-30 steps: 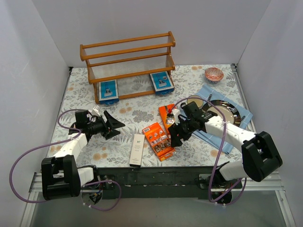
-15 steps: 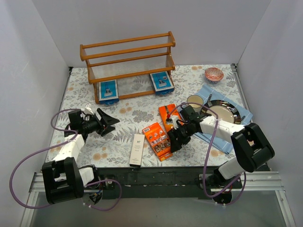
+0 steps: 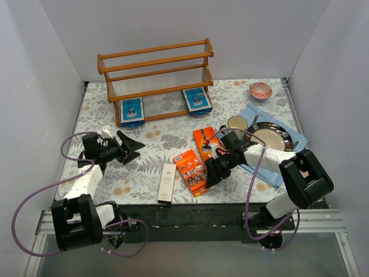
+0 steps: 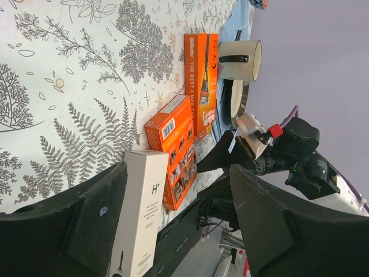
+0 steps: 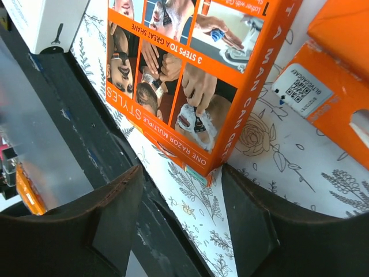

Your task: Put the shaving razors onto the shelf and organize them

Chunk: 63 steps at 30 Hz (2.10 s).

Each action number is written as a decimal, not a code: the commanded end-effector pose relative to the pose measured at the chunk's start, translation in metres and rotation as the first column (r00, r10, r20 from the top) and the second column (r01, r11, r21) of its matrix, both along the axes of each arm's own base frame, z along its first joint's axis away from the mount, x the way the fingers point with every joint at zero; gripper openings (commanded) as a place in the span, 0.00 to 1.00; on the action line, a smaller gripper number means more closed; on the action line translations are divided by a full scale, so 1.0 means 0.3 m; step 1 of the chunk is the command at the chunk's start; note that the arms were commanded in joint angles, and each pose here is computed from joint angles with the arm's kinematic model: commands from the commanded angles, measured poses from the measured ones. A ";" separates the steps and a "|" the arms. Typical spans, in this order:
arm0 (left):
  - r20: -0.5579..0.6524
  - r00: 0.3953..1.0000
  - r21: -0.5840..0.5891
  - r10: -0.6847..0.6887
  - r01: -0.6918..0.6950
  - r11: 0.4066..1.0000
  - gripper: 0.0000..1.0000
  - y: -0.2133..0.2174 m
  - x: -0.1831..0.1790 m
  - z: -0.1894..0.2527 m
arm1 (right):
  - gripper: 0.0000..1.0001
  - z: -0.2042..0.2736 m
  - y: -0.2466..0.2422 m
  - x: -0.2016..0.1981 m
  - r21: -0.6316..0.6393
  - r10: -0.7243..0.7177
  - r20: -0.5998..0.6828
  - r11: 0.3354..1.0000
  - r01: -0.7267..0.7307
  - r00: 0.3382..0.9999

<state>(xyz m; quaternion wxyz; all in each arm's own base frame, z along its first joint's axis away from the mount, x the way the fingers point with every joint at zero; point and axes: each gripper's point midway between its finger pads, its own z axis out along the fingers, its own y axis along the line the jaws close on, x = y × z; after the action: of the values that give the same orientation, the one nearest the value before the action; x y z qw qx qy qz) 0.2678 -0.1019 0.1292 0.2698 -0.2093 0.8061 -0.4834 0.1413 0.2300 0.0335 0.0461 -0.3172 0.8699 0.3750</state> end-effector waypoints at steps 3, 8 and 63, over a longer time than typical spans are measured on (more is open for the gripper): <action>0.037 0.999 -0.002 0.013 -0.013 1.000 0.70 0.008 0.016 0.025 | 0.64 -0.114 -0.093 -0.072 -0.146 -0.048 -0.057 0.989 0.039 0.997; 0.039 0.999 -0.003 0.030 -0.029 1.000 0.70 0.017 0.019 0.027 | 0.51 -0.124 -0.110 -0.063 -0.182 -0.070 -0.046 0.981 0.061 0.996; -0.400 0.843 -0.387 -0.360 0.200 0.900 0.67 -0.413 -0.029 -0.006 | 0.01 0.340 0.293 0.289 0.464 -0.009 -0.086 0.885 0.048 0.996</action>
<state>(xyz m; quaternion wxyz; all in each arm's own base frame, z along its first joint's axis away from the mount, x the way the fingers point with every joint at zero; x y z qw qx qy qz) 0.2424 -0.2197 0.1064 -0.0669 -0.2605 0.7863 -0.5563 0.2219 0.3142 0.1335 0.0777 -0.2571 0.7647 0.5857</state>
